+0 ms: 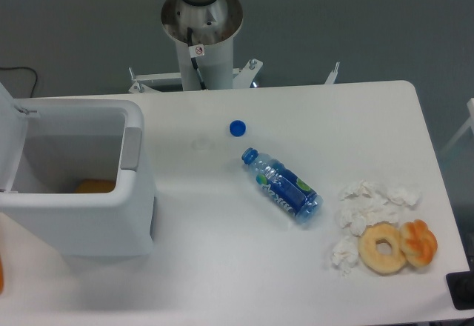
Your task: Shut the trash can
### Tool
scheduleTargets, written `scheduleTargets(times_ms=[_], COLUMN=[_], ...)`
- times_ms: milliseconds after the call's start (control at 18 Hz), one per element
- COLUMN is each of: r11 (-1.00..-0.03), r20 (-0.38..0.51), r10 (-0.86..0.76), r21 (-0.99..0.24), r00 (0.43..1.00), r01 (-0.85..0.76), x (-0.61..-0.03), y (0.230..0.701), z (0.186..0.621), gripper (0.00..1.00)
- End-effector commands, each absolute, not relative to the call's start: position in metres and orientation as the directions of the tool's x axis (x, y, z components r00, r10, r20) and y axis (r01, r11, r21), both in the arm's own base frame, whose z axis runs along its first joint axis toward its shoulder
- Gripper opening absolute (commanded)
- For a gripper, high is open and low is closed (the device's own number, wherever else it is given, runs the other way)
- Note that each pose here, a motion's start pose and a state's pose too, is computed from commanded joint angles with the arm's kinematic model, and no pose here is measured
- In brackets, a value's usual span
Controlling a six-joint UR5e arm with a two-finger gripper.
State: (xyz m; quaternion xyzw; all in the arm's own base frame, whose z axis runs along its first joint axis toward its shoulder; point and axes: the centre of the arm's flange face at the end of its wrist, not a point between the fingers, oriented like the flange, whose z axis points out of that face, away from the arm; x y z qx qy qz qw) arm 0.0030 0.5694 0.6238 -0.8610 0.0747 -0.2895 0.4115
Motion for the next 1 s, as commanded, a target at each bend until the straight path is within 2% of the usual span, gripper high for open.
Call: scheduleTargets(times_ms=[444, 1000], r11=[-0.696, -0.703], r20=[0.476, 0.477], r10=[-0.367, -0.357], r21=[-0.71, -0.704], r00=[0.799, 0.803], r01=[0.104, 0.106], x=[0.016, 0.013], y=[0.588, 0.588], z=[0.592, 0.587], gripper=[1.0, 1.0])
